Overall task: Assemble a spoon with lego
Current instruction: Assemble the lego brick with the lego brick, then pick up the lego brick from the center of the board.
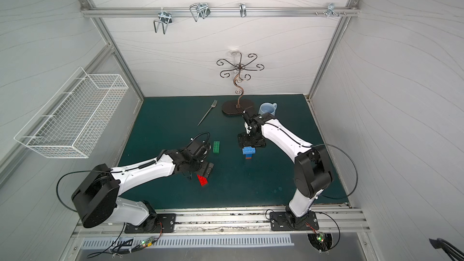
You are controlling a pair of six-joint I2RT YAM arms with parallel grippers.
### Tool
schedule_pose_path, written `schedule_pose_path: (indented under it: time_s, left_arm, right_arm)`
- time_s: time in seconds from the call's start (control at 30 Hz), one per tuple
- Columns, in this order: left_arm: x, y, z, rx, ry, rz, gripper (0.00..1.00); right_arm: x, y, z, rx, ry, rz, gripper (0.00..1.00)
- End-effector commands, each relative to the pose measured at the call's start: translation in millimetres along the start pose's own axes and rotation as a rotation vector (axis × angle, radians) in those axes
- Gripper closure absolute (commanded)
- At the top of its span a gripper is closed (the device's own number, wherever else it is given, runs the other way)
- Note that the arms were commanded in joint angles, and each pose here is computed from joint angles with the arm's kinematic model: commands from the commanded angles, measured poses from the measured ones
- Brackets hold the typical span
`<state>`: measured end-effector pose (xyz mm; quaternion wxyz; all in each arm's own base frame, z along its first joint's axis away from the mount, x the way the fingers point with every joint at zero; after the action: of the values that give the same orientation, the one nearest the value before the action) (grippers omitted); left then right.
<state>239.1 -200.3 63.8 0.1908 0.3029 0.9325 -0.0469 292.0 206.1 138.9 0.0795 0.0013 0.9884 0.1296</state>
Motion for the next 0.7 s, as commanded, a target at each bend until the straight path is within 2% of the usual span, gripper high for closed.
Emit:
schedule_pose_path:
  time_s: [0.0,0.1,0.3,0.43,0.53,0.67]
  left_arm:
    - [-22.1,10.1,-9.4,-0.035,0.009,-0.012,0.04]
    - [-42.5,12.1,-9.2,0.000,0.003,-0.026,0.04]
    - [-74.4,23.5,-3.1,-0.018,0.003,-0.008,0.04]
    - [-61.4,23.8,-3.4,-0.020,0.062,-0.022,0.05]
    - [-40.8,22.6,-4.5,-0.074,0.111,-0.017,0.05]
    - [-21.0,11.4,3.3,-0.073,0.143,-0.078,0.06]
  right_arm:
    - [-1.8,-1.9,-20.0,-0.056,-0.041,-0.001,0.14]
    - [-6.6,-7.4,-32.8,-0.101,-0.073,0.020,0.13]
    - [-20.0,-23.3,-44.7,-0.160,-0.095,0.087,0.12]
    - [-24.3,-29.9,-48.3,-0.172,-0.090,0.113,0.12]
    - [-26.6,-30.3,-48.0,-0.197,-0.088,0.127,0.12]
    - [-27.9,-27.2,-44.1,-0.217,-0.069,0.125,0.13]
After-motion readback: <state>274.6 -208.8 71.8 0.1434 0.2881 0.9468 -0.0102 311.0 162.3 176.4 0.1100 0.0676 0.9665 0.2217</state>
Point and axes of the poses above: each gripper's point midway between its finger pads, its own z axis out along the fingers, its own y axis along the line the jaws close on, x = y × z, the point moved 1 cm from there along -z, back along the fingers, and after that the axes turned 13 degrees about z, right-handed, at the moved point
